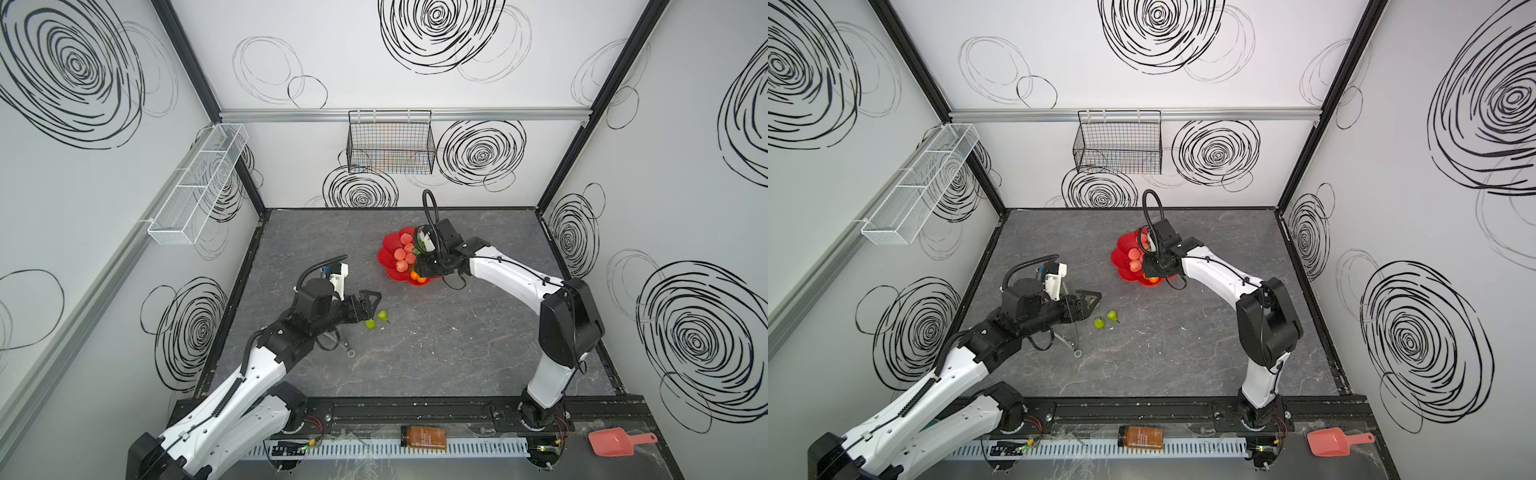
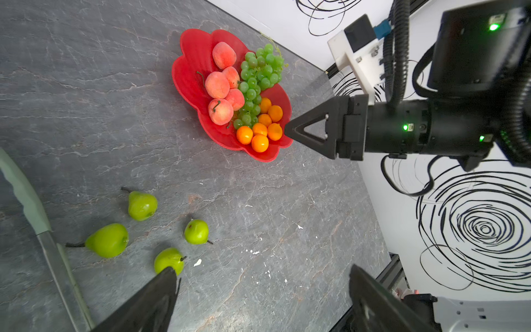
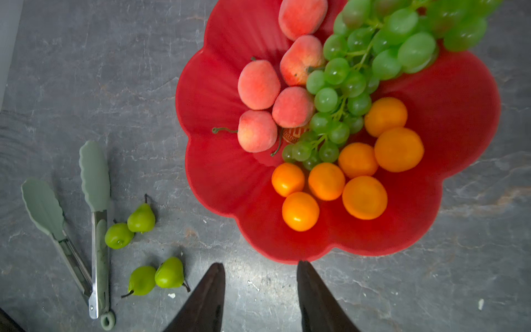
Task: Arrange fruit in a fruit bowl
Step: Place the fruit in the fruit bowl, then pick up the fruit from the center of the table.
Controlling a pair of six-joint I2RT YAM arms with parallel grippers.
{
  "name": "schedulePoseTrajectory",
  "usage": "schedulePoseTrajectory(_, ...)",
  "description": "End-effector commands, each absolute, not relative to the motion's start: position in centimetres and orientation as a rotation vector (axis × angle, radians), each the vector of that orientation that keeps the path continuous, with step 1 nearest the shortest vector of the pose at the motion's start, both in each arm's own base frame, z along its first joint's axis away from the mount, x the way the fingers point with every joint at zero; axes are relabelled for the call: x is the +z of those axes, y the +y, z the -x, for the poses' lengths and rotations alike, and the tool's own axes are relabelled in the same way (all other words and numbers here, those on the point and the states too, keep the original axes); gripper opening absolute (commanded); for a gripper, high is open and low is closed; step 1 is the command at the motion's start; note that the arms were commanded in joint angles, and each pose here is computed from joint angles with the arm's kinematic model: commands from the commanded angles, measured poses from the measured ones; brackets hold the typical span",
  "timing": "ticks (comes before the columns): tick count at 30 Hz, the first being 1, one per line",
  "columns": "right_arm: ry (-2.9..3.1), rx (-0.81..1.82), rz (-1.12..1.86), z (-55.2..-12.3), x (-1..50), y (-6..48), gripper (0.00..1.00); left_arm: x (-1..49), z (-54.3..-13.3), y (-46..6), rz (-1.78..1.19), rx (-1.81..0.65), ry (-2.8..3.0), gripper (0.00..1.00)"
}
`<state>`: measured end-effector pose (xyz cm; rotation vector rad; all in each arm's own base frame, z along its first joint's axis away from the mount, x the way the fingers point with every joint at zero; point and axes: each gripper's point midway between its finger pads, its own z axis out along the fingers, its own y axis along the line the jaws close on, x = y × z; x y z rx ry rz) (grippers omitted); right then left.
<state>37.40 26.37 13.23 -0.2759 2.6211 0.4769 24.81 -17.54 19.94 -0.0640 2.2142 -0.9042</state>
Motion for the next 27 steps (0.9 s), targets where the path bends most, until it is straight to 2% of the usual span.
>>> schedulePoseTrajectory(1, 2.627, 0.458, 0.305, -35.6, 13.3, 26.8, 0.45, 18.7, -24.1, -16.4, 0.111, -0.865, 2.244, 0.96)
schedulePoseTrajectory(11, 2.665, 0.450, 0.460, -31.1, 10.7, 31.2, 0.46, 15.2, -21.6, -14.2, 0.256, -0.847, 2.299, 0.96)
schedulePoseTrajectory(15, 2.688, 0.452, 0.520, -30.1, 9.4, 32.9, 0.46, 14.3, -21.2, -13.7, 0.305, -0.877, 2.308, 0.96)
schedulePoseTrajectory(20, 2.705, 0.433, 0.625, -29.0, 7.8, 35.2, 0.53, 14.2, -21.4, -12.9, 0.362, -0.922, 2.290, 0.96)
schedulePoseTrajectory(27, 2.730, 0.454, 0.675, -28.7, 6.0, 37.1, 0.54, 14.0, -21.7, -12.1, 0.423, -0.966, 2.267, 0.96)
